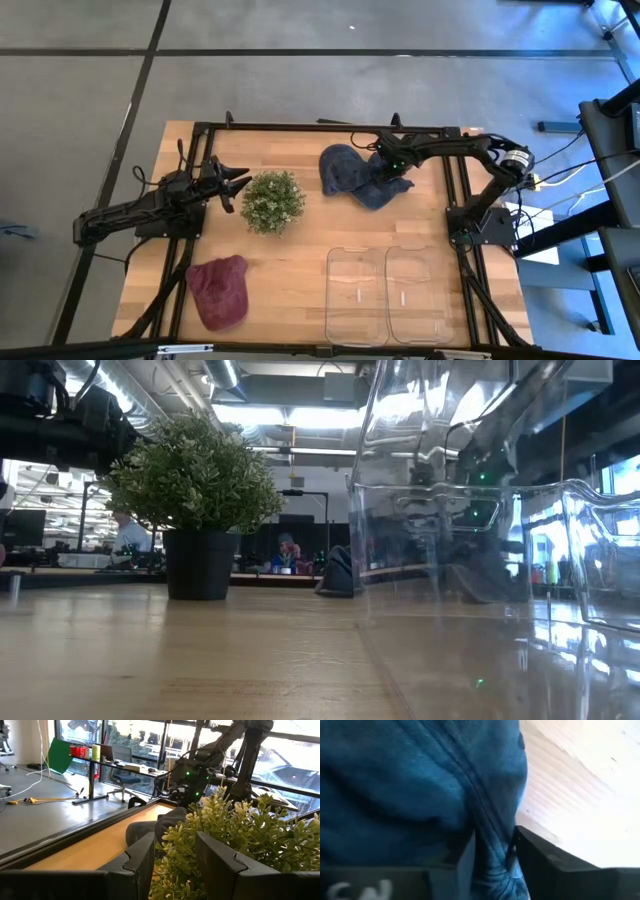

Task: Pick & Place hat
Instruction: Put the right blue cap into the right transparent bin

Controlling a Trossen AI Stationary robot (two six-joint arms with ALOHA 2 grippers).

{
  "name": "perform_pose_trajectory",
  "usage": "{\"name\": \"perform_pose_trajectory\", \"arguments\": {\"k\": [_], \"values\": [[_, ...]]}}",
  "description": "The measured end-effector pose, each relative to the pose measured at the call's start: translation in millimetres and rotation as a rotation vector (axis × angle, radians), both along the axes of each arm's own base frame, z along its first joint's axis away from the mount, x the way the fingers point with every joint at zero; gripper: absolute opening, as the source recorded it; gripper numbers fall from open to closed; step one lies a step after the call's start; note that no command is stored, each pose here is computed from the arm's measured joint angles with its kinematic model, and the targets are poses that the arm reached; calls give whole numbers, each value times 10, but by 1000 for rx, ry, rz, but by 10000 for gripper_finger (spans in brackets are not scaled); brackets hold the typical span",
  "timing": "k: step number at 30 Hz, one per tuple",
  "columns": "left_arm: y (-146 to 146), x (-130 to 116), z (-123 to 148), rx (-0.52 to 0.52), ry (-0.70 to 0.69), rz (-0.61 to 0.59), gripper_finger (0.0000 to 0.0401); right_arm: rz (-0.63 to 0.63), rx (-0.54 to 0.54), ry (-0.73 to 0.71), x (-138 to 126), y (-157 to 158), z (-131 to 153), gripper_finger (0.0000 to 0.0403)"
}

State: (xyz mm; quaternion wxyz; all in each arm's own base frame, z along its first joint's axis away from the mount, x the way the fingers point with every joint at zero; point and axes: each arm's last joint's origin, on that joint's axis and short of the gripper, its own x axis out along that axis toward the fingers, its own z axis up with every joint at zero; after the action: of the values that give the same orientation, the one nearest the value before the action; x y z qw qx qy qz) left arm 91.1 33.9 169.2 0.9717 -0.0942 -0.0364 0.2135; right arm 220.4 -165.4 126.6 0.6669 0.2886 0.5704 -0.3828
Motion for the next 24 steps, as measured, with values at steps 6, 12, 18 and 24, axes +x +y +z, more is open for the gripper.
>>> {"name": "perform_pose_trajectory", "arguments": {"k": [6, 12, 18, 24], "values": [[0, 0, 1, 0, 0, 0, 136, 68, -19, 6, -12, 5, 42, 28], [-1, 0, 1, 0, -1, -1, 136, 73, -108, 28, -128, 58, 308, 18], [-1, 0, 1, -1, -1, -2, 136, 68, -198, -60, -278, 164, 718, 11], [-1, 0, 0, -1, -1, -3, 136, 86, -281, -163, -418, 313, 1184, 11]]}}
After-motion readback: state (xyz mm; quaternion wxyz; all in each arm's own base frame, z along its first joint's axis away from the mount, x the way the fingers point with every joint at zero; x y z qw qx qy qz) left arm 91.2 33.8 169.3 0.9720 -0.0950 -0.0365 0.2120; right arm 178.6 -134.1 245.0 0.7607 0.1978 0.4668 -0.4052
